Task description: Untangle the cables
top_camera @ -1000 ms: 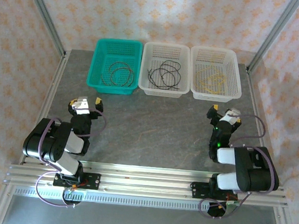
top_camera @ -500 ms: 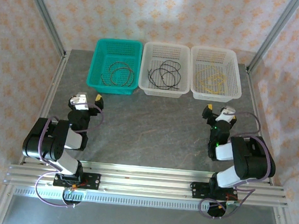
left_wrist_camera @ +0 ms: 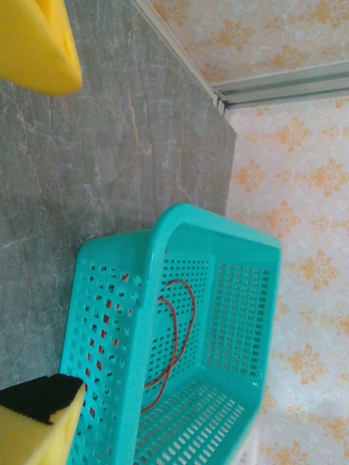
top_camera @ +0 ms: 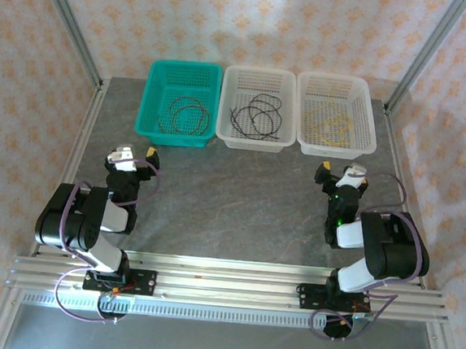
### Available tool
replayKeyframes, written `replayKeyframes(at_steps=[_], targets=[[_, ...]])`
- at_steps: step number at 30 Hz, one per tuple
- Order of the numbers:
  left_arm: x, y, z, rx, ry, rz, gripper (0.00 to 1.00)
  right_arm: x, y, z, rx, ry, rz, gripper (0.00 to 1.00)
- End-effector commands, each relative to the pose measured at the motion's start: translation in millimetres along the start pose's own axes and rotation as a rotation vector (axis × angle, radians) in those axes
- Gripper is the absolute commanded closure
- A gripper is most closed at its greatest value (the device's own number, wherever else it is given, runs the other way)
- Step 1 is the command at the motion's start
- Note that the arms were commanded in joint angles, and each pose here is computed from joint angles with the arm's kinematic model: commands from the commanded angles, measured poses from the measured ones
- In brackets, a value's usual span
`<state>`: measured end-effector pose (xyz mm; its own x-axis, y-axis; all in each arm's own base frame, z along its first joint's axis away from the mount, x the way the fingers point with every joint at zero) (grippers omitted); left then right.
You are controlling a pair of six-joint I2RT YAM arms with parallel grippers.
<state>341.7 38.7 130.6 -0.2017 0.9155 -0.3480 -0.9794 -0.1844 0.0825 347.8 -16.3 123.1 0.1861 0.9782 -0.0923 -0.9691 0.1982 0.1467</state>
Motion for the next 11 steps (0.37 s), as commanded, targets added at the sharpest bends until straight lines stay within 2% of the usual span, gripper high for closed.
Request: replayKeyframes(at_steps=[1, 11], targets=[[-3.5, -4.9, 6.6, -0.013, 0.002, -0.012, 0.0, -0.2, -3.2, 5.6, -0.016, 0.008, 0.002, 0.0], [-9.6, -8.6, 2.6, 0.01, -0.027, -0.021, 0.01, -0.3, -3.2, 5.2, -0.015, 0.009, 0.002, 0.0]])
Point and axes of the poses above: each hand's point on the last joint's axis, 136 mm out from that joint toward the fingers, its own y axis back along the fingers, its own x axis along the line the jaws close on, z = x × y, the point moved 2 cm from there along y, back along the fingers, and after that the axes turned 14 degrees about y, right-handed, at the moved point
